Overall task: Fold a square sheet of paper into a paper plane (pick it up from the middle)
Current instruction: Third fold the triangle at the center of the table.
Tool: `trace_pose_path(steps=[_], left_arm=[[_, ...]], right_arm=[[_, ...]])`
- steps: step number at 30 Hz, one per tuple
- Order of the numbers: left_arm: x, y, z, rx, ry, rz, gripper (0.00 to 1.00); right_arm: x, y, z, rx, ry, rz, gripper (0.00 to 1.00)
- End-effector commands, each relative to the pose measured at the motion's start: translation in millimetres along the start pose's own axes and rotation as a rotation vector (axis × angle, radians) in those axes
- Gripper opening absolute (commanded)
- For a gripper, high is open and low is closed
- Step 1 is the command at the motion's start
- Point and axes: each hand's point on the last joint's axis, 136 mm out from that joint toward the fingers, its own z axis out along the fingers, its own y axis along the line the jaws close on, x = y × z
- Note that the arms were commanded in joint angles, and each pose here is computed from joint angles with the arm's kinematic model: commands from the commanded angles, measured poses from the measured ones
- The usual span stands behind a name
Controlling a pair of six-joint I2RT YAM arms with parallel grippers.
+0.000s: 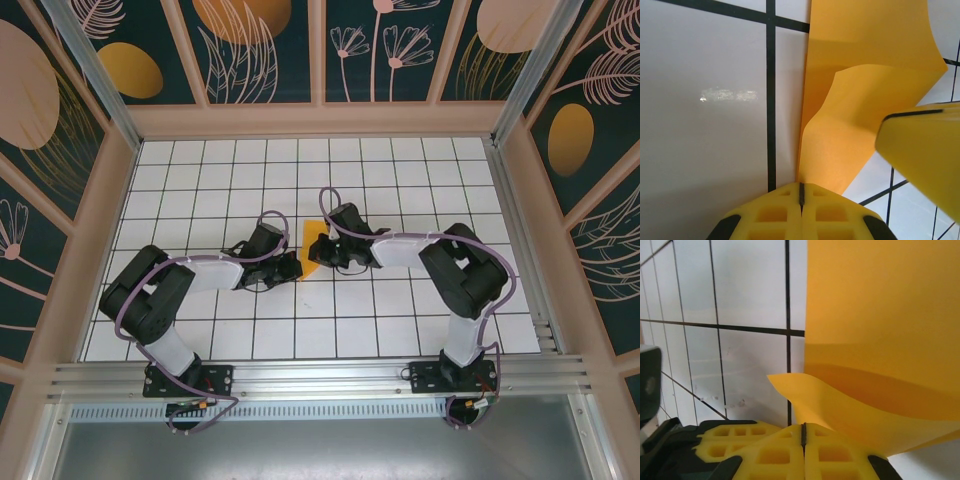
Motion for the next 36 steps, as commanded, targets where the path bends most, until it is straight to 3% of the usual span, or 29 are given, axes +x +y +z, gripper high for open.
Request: trace_pose_path(steps=[1,10,21,36], left_arm=[[4,12,4,-0.055,0.019,-0.01,0.06],[0,1,-3,-0.016,0.001,0.0,0.07],[-10,-39,-23,0.146,-0.043,0.028,0.12],[8,-22,3,0.128,0.057,-0.01,0.11]], right_arm=[[7,-9,8,0.0,0.028,0.004,0.05],[12,-21,16,0.024,0.043,0.024,0.05],[12,-24,17,0.032,0.038,0.03,0.05],[11,-23,18,0.028,0.038,0.037,0.05]])
